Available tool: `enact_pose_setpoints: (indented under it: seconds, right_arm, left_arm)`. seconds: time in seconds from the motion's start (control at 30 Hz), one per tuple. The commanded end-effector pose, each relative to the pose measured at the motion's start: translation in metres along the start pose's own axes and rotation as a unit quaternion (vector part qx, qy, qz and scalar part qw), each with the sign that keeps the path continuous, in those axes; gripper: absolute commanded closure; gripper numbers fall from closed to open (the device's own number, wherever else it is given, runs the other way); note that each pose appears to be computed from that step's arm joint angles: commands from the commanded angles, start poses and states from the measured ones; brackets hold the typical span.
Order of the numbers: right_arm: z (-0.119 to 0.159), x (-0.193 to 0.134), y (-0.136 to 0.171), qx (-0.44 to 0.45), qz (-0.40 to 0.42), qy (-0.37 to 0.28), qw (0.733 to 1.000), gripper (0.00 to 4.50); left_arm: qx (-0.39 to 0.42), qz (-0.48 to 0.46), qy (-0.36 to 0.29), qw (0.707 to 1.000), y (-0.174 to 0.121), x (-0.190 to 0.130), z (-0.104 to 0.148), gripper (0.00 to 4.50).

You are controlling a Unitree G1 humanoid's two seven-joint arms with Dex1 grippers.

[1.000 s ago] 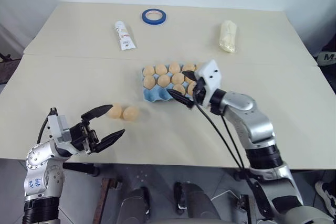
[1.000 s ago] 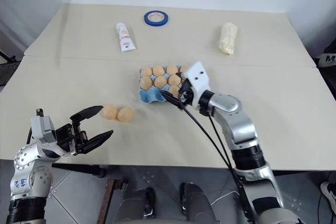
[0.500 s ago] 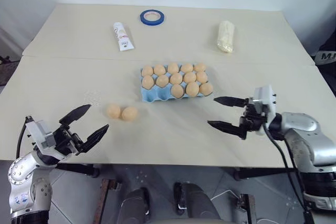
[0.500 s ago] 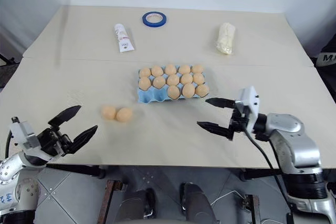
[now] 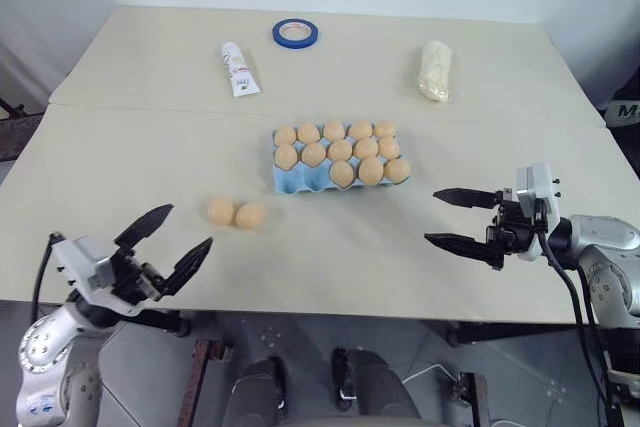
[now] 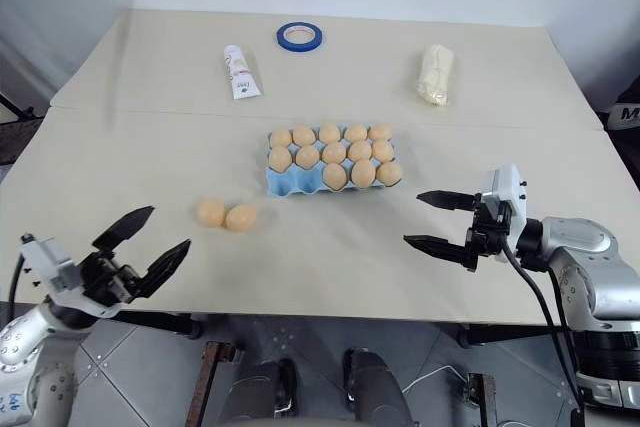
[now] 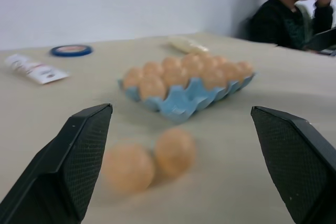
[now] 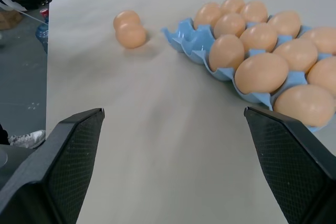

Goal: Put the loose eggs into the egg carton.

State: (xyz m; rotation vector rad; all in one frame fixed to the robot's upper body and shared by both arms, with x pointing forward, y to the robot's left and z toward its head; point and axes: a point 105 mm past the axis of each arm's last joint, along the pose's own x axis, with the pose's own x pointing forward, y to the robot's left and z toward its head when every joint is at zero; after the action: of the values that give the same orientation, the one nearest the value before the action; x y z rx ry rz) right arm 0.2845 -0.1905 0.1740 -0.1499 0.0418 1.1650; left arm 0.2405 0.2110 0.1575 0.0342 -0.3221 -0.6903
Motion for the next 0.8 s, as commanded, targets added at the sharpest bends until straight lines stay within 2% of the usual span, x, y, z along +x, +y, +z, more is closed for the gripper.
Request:
enact_pose_setpoints:
  seconds: [0.03, 0.17, 0.33, 0.5, 0.67, 0.8]
  right_arm:
    - [0.009, -0.001, 0.001, -0.013, 0.008, -0.011, 1.0, 0.04]
    - [0.009, -0.009, 0.003, -0.012, 0.002, -0.008, 1.0, 0.04]
    - [0.006, -0.01, 0.004, -0.011, -0.009, -0.002, 1.0, 0.04]
    - [0.005, -0.009, 0.005, -0.011, -0.013, 0.001, 1.0, 0.04]
    - [0.005, -0.01, 0.005, -0.013, -0.018, 0.004, 1.0, 0.04]
    - [0.005, -0.011, 0.004, -0.013, -0.023, 0.006, 1.0, 0.04]
  left_arm:
    - [0.0, -0.001, -0.005, 1.0, -0.011, 0.023, 0.006, 0.0]
    - [-0.017, 0.039, 0.012, 0.999, -0.013, 0.045, -0.003, 0.0]
    - [-0.053, 0.134, 0.1, 0.984, -0.012, 0.072, -0.03, 0.0]
    - [-0.05, 0.119, 0.132, 0.983, -0.025, 0.084, -0.039, 0.0]
    - [-0.051, 0.121, 0.15, 0.98, -0.026, 0.091, -0.045, 0.0]
    - [-0.058, 0.125, 0.188, 0.972, -0.026, 0.09, -0.056, 0.0]
